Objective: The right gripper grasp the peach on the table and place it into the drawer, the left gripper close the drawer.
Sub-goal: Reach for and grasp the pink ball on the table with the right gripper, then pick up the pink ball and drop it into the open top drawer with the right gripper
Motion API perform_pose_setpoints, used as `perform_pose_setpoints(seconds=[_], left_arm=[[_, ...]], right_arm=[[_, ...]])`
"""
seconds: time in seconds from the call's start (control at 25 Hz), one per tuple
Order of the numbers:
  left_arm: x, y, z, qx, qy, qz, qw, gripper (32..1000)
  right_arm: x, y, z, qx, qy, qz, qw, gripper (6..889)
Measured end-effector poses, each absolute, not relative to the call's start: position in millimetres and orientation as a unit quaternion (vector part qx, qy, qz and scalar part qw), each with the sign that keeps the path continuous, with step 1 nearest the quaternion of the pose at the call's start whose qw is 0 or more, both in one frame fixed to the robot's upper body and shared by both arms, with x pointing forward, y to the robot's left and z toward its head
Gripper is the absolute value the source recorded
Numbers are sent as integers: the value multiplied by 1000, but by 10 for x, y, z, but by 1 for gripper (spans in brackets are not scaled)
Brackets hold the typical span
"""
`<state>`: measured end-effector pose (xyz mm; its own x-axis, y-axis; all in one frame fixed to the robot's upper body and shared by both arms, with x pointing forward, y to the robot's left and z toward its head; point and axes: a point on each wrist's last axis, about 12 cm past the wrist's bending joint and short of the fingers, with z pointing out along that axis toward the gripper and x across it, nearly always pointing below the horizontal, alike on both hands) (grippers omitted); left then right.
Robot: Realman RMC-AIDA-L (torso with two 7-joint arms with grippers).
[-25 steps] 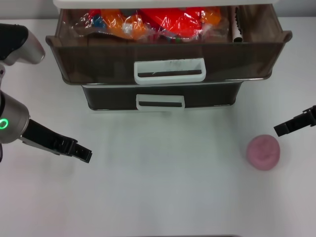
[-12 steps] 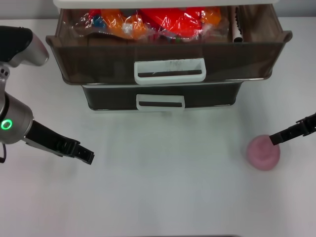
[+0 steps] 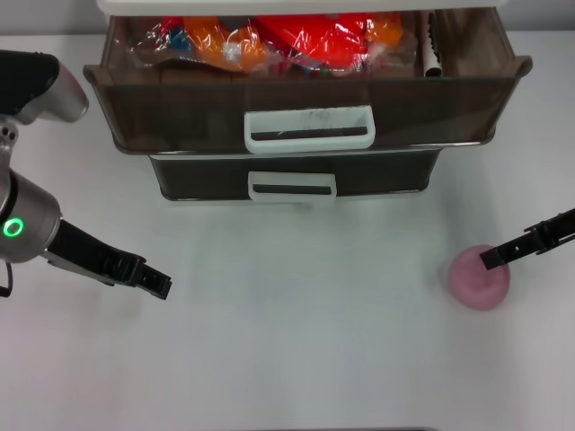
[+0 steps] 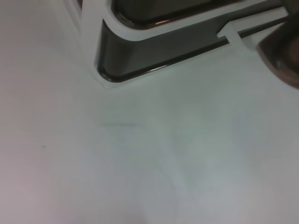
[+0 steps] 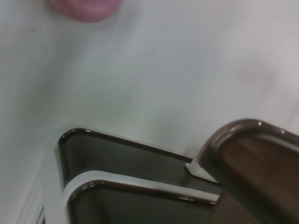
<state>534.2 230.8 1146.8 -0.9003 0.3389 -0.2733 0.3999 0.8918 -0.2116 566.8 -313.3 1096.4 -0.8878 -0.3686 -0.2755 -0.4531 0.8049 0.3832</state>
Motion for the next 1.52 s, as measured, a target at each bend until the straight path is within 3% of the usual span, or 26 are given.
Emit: perform_pose_setpoints(seconds=[0.36,0.68,0.92,1.52], left_arm=[[5362,2284,11481,195,964,-133,120,809],[5367,2285,11467,195,965,-132,117,810],[5387,2274,11448,197,964,-133,115,809],[5393,2266,11435,199,964,-133,113,803]], right_arm=[[5702,-3070,10812,-222,946,219,83,787],[5723,-3052,10767,-236,943,217,91,673],[5713,-3049,10749,-252,938,218,94,446],[5712,-2970,10765,-304,921,228,84,118]])
